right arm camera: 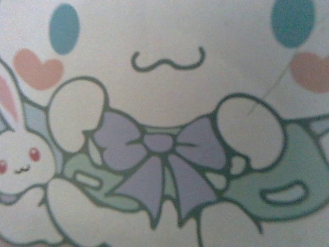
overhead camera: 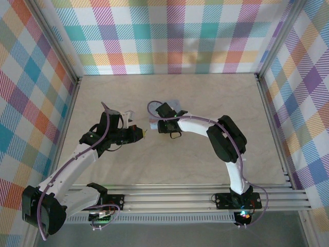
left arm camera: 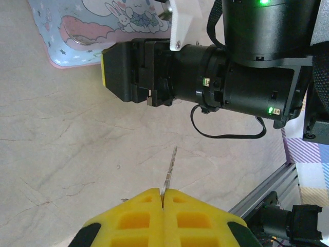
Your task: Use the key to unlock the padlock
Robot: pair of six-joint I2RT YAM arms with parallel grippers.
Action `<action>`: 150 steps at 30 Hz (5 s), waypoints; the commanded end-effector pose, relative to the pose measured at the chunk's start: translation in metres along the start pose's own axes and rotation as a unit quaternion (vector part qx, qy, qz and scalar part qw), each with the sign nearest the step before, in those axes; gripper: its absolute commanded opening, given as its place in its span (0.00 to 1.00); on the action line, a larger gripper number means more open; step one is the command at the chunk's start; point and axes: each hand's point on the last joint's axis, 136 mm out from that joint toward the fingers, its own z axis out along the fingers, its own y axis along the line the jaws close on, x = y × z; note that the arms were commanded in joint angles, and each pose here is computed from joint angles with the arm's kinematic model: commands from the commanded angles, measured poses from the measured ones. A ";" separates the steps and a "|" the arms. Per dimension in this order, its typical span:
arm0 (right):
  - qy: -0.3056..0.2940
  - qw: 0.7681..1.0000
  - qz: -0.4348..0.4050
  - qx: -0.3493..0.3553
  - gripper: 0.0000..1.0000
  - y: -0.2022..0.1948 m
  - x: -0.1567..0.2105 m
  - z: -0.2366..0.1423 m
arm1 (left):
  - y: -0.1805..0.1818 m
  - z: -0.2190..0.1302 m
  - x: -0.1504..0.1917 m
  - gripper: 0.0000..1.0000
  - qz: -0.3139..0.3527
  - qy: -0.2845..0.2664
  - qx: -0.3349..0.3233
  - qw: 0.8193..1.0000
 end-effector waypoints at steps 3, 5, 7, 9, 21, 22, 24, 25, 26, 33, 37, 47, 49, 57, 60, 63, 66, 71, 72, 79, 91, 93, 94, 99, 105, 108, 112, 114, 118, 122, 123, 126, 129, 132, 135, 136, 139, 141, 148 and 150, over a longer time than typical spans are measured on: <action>-0.008 1.000 -0.008 0.006 0.42 -0.001 -0.009 0.005 | 0.005 -0.003 0.003 0.00 0.005 0.002 -0.004 1.000; -0.009 1.000 -0.008 0.008 0.36 -0.004 -0.011 0.005 | 0.004 -0.003 0.003 0.00 0.007 0.003 -0.002 1.000; -0.012 1.000 -0.009 0.009 0.31 -0.006 -0.014 0.002 | 0.002 -0.004 0.003 0.00 0.013 0.002 0.003 1.000; -0.012 1.000 -0.010 0.011 0.27 -0.009 -0.015 -0.001 | 0.000 -0.004 0.002 0.00 0.018 0.001 0.010 1.000; 0.023 0.997 0.029 -0.074 0.00 -0.019 -0.014 -0.051 | -0.029 -0.003 0.000 0.00 0.126 -0.021 0.102 0.987; 0.029 0.995 0.040 -0.084 0.00 -0.020 -0.013 -0.056 | -0.031 -0.002 0.000 0.00 0.134 -0.022 0.109 0.985; 0.042 0.992 0.058 -0.102 0.00 -0.025 -0.012 -0.068 | -0.033 0.002 0.001 0.00 0.145 -0.020 0.122 0.982; 0.049 0.991 0.062 -0.109 0.00 -0.026 -0.012 -0.074 | -0.033 0.004 0.001 0.00 0.148 -0.019 0.123 0.981; 0.055 0.990 0.066 -0.114 0.00 -0.029 -0.011 -0.080 | -0.032 0.007 0.001 0.00 0.149 -0.016 0.125 0.981; 0.104 0.976 0.127 -0.145 0.00 -0.042 -0.002 -0.111 | -0.042 0.029 -0.003 0.00 0.173 -0.019 0.143 0.974; 0.139 0.965 0.135 -0.177 0.00 -0.029 -0.003 -0.125 | -0.051 0.037 -0.001 0.00 0.198 -0.030 0.163 0.966; 0.220 0.941 0.145 -0.212 0.00 -0.010 -0.014 -0.152 | -0.056 0.059 0.007 0.00 0.241 -0.053 0.210 0.946; 0.231 0.938 0.145 -0.215 0.00 -0.007 -0.016 -0.154 | -0.057 0.064 0.006 0.00 0.245 -0.055 0.214 0.944; 0.251 0.931 0.151 -0.217 0.00 -0.005 -0.016 -0.152 | -0.053 0.086 -0.011 0.00 0.224 -0.083 0.213 0.947; 0.251 0.930 0.156 -0.217 0.00 -0.004 -0.018 -0.151 | -0.049 0.092 -0.015 0.00 0.210 -0.091 0.210 0.951; 0.249 0.929 0.163 -0.221 0.00 -0.003 -0.020 -0.150 | -0.046 0.097 -0.019 0.00 0.197 -0.103 0.212 0.952; 0.248 0.927 0.168 -0.224 0.00 -0.002 -0.022 -0.149 | -0.044 0.102 -0.019 0.00 0.184 -0.104 0.217 0.953; 0.250 0.925 0.172 -0.228 0.00 -0.002 -0.023 -0.148 | -0.040 0.110 -0.016 0.00 0.162 -0.100 0.223 0.956; 0.250 0.925 0.173 -0.229 0.00 -0.001 -0.022 -0.148 | -0.039 0.111 -0.016 0.00 0.161 -0.100 0.223 0.956; 0.249 0.924 0.178 -0.229 0.00 -0.002 -0.023 -0.145 | -0.035 0.113 -0.010 0.00 0.156 -0.093 0.222 0.958; 0.248 0.923 0.185 -0.230 0.00 -0.001 -0.025 -0.142 | -0.041 0.112 -0.003 0.00 0.152 -0.088 0.230 0.957; 0.249 0.923 0.186 -0.229 0.00 -0.001 -0.025 -0.141 | -0.044 0.112 -0.005 0.00 0.154 -0.086 0.235 0.956; 0.249 0.922 0.187 -0.228 0.00 -0.001 -0.025 -0.141 | -0.045 0.112 -0.006 0.00 0.154 -0.086 0.235 0.956; 0.250 0.922 0.189 -0.228 0.00 -0.001 -0.024 -0.140 | -0.049 0.113 -0.011 0.00 0.153 -0.090 0.239 0.955; 0.252 0.921 0.191 -0.229 0.00 -0.001 -0.023 -0.140 | -0.053 0.111 -0.017 0.00 0.149 -0.103 0.245 0.953; 0.254 0.919 0.194 -0.230 0.00 -0.001 -0.021 -0.139 | -0.054 0.110 -0.020 0.00 0.148 -0.110 0.244 0.952; 0.256 0.917 0.196 -0.235 0.00 0.001 -0.021 -0.139 | -0.052 0.112 -0.022 0.00 0.146 -0.112 0.238 0.954; 0.257 0.916 0.198 -0.236 0.00 0.002 -0.021 -0.139 | -0.052 0.114 -0.023 0.00 0.146 -0.111 0.239 0.954; 0.259 0.912 0.204 -0.244 0.00 0.005 -0.021 -0.139 | -0.053 0.118 -0.023 0.00 0.145 -0.110 0.243 0.953; 0.261 0.910 0.208 -0.246 0.00 0.006 -0.021 -0.139 | -0.057 0.119 -0.020 0.00 0.149 -0.107 0.246 0.952; 0.263 0.909 0.209 -0.245 0.00 0.006 -0.020 -0.140 | -0.059 0.118 -0.021 0.00 0.154 -0.109 0.247 0.951; 0.265 0.908 0.211 -0.245 0.00 0.006 -0.019 -0.140 | -0.064 0.118 -0.018 0.00 0.171 -0.106 0.239 0.950; 0.270 0.907 0.211 -0.246 0.00 0.007 -0.017 -0.141 | -0.068 0.117 -0.017 0.00 0.185 -0.105 0.231 0.949; 0.270 0.907 0.208 -0.246 0.00 0.008 -0.016 -0.141 | -0.069 0.118 -0.020 0.00 0.176 -0.108 0.230 0.951; 0.272 0.907 0.205 -0.249 0.00 0.011 -0.013 -0.140 | -0.071 0.118 -0.025 0.00 0.160 -0.117 0.238 0.951; 0.272 0.906 0.204 -0.250 0.00 0.012 -0.013 -0.140 | -0.074 0.119 -0.026 0.00 0.154 -0.117 0.246 0.950; 0.276 0.909 0.193 -0.247 0.00 0.012 -0.008 -0.138 | -0.080 0.118 -0.031 0.00 0.138 -0.113 0.272 0.946; 0.277 0.912 0.184 -0.242 0.00 0.010 -0.005 -0.137 | -0.080 0.116 -0.034 0.00 0.131 -0.117 0.276 0.945; 0.288 0.913 0.164 -0.237 0.00 0.007 0.003 -0.136 | -0.082 0.109 -0.038 0.00 0.127 -0.114 0.303 0.938; 0.285 0.912 0.159 -0.247 0.00 0.009 0.002 -0.137 | -0.085 0.108 -0.037 0.00 0.123 -0.109 0.314 0.935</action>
